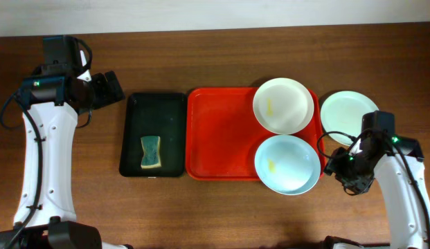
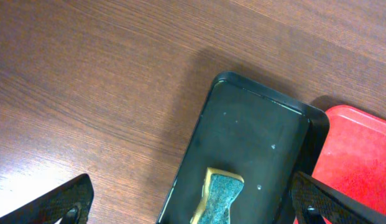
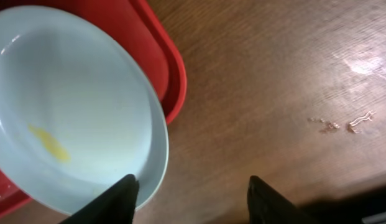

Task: Clean dirty plates on tray and stack at the side
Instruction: 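Release the pale green plate and move the right gripper to the light blue plate, then grip the light blue plate rim with the right gripper and drag it left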

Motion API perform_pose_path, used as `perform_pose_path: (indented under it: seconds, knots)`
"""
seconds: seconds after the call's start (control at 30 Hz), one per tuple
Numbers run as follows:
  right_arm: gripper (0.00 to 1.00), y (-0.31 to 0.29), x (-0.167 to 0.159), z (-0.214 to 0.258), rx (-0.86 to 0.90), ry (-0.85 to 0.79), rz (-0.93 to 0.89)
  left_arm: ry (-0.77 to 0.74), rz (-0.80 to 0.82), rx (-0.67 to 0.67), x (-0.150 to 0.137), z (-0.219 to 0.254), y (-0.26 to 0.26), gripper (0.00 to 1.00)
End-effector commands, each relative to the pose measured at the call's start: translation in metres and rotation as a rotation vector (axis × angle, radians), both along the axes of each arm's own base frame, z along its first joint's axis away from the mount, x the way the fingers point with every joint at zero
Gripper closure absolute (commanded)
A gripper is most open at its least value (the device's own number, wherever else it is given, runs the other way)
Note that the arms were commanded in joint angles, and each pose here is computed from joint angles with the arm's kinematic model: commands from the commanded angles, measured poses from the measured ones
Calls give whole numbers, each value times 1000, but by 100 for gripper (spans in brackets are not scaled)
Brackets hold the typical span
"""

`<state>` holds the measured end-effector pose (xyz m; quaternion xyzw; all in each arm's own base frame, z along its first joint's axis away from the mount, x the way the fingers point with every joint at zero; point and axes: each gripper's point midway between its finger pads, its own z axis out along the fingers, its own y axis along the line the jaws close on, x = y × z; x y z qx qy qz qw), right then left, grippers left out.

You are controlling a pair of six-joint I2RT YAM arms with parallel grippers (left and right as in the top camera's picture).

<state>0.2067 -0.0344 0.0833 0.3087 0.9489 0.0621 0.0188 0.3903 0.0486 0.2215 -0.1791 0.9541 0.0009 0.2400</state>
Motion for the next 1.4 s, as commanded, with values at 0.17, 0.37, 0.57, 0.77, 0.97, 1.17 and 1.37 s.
perform_pose_path:
  seconds: [0.17, 0.37, 0.57, 0.77, 0.97, 1.17, 1.37]
  knots:
    - [47, 21, -8, -43, 29, -3, 62, -8, 14, 0, 0, 2, 2, 1]
    - [79, 23, -15, -53, 31, 9, 64, -8, 14, 0, 0, 2, 2, 1]
    - [90, 35, -15, -51, 103, 3, 66, -8, 14, 0, 0, 2, 2, 1]
    - [96, 63, -13, -42, 272, -22, 74, -8, 14, 0, 0, 2, 2, 1]
    - [96, 91, -5, -35, 365, -68, 145, -8, 14, 0, 0, 2, 2, 1]
    - [96, 121, 9, -27, 438, -97, 110, -8, 14, 0, 0, 2, 2, 1]
    - [96, 152, 32, -21, 467, -140, 12, -8, 14, 0, 0, 2, 2, 1]
